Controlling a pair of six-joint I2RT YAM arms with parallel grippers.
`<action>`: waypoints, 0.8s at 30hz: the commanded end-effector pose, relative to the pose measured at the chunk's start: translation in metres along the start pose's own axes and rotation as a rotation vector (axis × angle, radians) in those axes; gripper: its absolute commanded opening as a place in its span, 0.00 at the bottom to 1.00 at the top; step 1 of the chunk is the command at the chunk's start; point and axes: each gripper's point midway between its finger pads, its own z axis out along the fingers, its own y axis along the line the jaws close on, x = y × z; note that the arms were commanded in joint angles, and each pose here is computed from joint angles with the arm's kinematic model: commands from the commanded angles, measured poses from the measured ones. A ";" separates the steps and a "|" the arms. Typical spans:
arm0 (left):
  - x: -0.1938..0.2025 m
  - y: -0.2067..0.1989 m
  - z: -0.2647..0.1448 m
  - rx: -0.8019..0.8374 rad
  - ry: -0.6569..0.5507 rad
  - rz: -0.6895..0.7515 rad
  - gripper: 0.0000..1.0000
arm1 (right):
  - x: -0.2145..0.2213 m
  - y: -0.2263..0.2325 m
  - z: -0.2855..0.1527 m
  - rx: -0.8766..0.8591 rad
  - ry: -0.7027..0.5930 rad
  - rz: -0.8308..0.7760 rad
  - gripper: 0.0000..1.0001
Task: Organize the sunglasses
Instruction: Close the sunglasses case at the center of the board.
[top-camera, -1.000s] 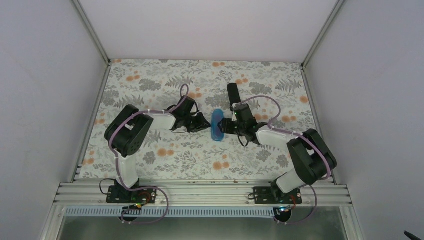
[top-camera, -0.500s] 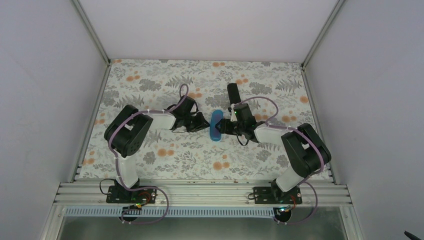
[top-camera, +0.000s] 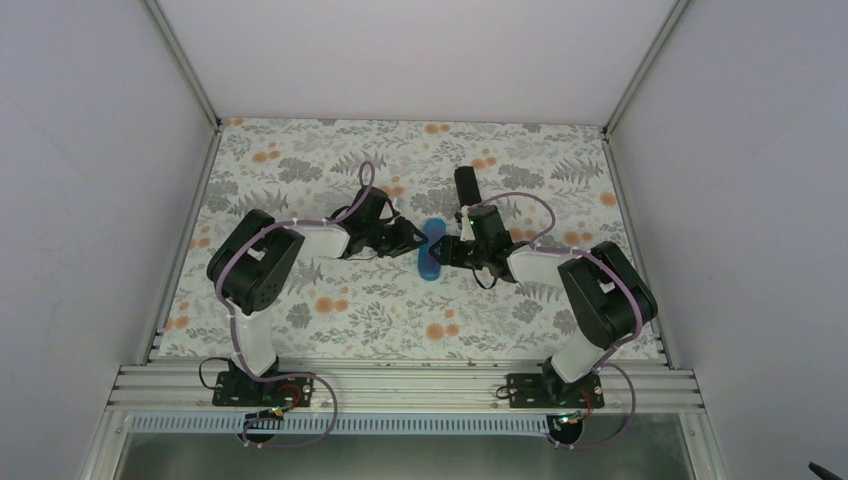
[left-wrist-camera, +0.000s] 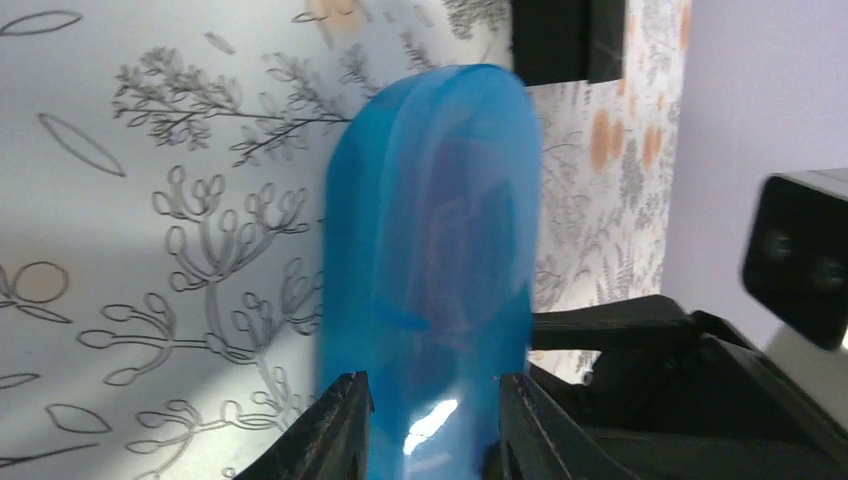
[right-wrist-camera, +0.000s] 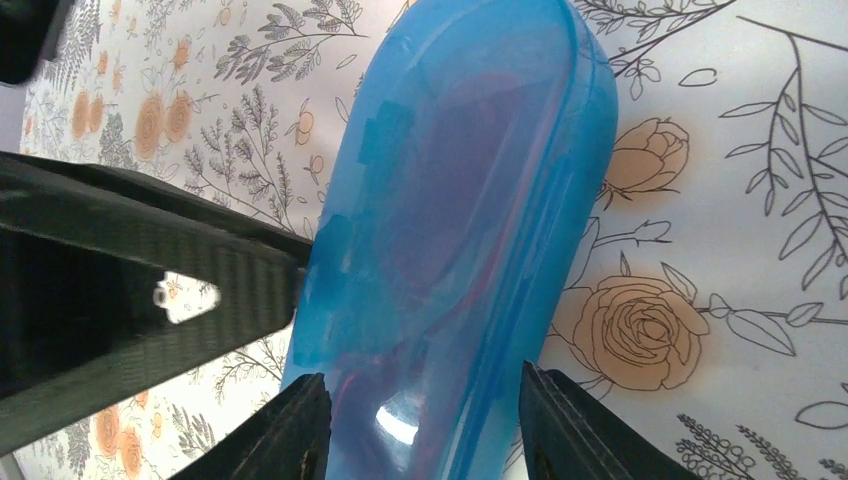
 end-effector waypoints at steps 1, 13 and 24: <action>0.012 0.017 0.009 -0.056 0.070 -0.020 0.31 | 0.041 -0.050 0.006 0.173 0.124 0.066 0.49; 0.014 0.027 0.009 -0.111 0.077 -0.029 0.25 | 0.029 -0.047 0.001 0.177 0.087 0.049 0.49; -0.073 -0.029 -0.086 -0.230 -0.342 0.093 0.52 | -0.022 -0.018 -0.040 0.415 -0.065 -0.076 0.84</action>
